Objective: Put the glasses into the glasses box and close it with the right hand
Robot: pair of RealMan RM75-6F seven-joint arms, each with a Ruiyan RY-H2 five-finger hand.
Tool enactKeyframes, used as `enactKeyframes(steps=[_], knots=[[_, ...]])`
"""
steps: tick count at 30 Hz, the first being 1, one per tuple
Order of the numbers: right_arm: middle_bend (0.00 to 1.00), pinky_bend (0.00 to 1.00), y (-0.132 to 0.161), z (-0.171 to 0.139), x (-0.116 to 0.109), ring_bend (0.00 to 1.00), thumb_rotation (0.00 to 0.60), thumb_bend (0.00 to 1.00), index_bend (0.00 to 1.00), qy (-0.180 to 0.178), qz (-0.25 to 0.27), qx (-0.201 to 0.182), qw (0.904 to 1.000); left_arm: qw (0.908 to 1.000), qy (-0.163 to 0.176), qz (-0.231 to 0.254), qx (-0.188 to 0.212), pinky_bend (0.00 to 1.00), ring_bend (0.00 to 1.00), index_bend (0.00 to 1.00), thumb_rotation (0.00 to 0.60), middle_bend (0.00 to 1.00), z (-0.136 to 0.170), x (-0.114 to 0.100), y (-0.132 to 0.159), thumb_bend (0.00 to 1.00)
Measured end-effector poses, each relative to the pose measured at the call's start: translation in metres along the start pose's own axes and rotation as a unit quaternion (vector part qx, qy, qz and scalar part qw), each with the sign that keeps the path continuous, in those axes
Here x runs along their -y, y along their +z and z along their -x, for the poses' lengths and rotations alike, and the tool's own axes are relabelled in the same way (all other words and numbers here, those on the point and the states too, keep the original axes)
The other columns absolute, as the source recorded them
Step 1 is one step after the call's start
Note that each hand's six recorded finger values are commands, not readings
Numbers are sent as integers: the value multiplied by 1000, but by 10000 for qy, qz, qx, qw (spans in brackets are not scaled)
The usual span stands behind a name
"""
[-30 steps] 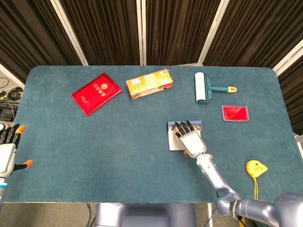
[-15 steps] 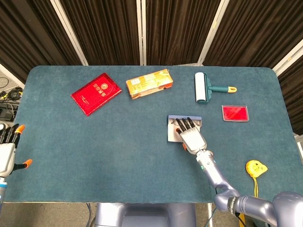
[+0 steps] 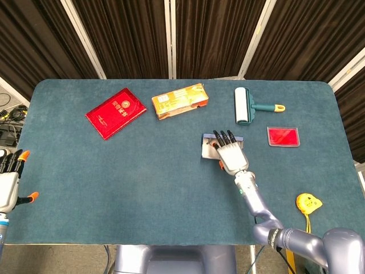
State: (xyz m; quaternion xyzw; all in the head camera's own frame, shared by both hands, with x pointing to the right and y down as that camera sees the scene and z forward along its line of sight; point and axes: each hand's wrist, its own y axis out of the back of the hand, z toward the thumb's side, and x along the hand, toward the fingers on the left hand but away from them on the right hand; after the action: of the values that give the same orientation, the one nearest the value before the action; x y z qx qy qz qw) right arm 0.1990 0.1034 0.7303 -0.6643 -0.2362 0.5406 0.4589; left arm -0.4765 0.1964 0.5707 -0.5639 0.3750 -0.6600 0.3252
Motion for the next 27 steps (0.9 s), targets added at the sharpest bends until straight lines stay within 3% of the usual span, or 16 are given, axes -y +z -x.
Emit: enactKeyframes(steps=[9, 12, 18, 27], knots=[[14, 0, -9, 11, 10, 0, 600, 286, 380, 155, -17, 260, 9995, 10000, -9, -4, -34, 0, 0, 0, 600, 0, -1, 0, -2, 0], [15, 0, -7, 10, 13, 0, 600, 294, 412, 192, -30, 216, 9996, 10000, -28, -15, -44, 0, 0, 0, 600, 0, -2, 1, -2, 0], [37, 0, -6, 7, 15, 0, 600, 413, 630, 195, -12, 157, 9997, 10000, -35, -18, -52, 0, 0, 0, 600, 0, -3, 2, -2, 0], [70, 0, -11, -20, 12, 0, 600, 460, 693, 178, -107, -186, 9996, 10000, -31, 8, -16, 0, 0, 0, 600, 0, -1, 1, 0, 0]])
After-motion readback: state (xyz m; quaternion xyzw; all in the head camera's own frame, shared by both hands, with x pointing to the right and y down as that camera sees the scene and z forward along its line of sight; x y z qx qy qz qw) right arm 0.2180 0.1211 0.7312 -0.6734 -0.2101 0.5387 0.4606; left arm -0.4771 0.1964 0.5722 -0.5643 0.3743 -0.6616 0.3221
